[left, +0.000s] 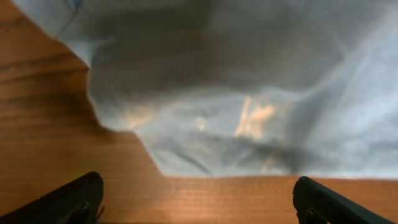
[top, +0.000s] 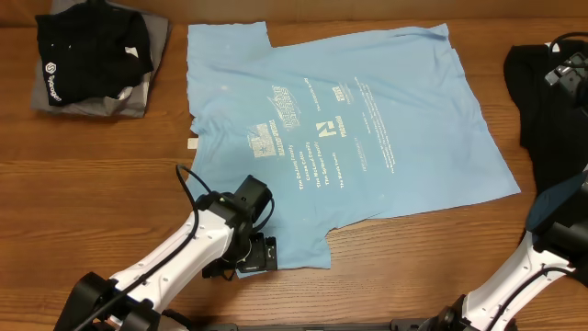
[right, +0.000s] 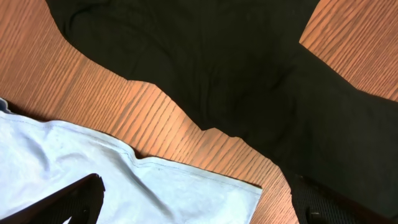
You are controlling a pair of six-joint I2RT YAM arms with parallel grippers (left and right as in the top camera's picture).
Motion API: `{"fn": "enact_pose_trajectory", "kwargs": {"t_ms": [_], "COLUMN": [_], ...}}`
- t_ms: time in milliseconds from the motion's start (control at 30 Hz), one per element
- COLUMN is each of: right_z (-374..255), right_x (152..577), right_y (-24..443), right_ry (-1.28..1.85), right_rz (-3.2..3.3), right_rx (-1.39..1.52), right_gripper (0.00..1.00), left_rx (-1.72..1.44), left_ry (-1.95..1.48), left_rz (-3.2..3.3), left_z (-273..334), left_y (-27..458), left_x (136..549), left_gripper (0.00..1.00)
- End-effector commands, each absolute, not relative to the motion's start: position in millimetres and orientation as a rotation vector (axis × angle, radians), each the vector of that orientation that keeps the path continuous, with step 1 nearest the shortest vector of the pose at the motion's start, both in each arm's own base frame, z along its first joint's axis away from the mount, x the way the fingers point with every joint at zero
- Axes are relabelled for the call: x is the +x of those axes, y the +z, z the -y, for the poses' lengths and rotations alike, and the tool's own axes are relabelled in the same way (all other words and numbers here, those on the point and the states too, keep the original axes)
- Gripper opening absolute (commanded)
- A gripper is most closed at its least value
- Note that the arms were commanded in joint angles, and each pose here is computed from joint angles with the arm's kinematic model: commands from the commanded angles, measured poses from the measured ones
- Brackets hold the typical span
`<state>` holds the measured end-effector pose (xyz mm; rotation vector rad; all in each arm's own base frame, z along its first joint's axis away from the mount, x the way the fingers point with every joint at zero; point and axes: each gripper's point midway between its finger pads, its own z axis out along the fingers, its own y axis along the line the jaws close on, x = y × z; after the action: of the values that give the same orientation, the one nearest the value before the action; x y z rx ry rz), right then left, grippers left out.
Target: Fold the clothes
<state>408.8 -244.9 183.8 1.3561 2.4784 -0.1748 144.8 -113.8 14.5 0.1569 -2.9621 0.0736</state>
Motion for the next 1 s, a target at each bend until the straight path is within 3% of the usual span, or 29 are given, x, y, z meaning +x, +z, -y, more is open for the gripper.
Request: {"fn": "enact_pose_trajectory", "kwargs": {"t_ms": [0, 267, 500, 567, 700, 767, 833, 967], "right_z": [249, 247, 244, 243, 242, 241, 240, 237], "right_x": [409, 409, 407, 407, 404, 402, 400, 394], "right_y": [182, 181, 178, 175, 163, 157, 148, 132], "right_ry": [-0.192, -0.185, -0.165, -0.165, -0.166, -0.167, -0.167, -0.169], "right_rz": [-2.482, -2.499, -2.517, -2.525, -2.55, -2.565, -2.582, -2.616], "right_rx": [1.35, 1.328, 1.333, 1.337, 1.348, 1.354, 1.362, 1.376], "right_gripper": [1.0, 1.0, 1.0, 1.0, 1.0, 1.0, 1.0, 1.0], "left_rx": [0.239, 0.31, 0.301, 0.27, 0.267, 0.267, 0.268, 0.268], "left_ry": [0.067, 0.179, 0.207, 0.24, 0.251, 0.249, 0.249, 0.252], "left_rz": [2.978, 2.954, 2.972, 2.987, 2.991, 2.989, 2.989, 2.987], "left_z": [108, 104, 106, 110, 111, 111, 111, 111], "left_y": [7, -5, -5, -5, -5, -5, -5, -5], "left_x": [145, 146, 151, 155, 157, 156, 156, 156], "left_gripper": [1.0, 0.98, 0.85, 0.75, 0.36, 0.24, 0.07, 0.04]}}
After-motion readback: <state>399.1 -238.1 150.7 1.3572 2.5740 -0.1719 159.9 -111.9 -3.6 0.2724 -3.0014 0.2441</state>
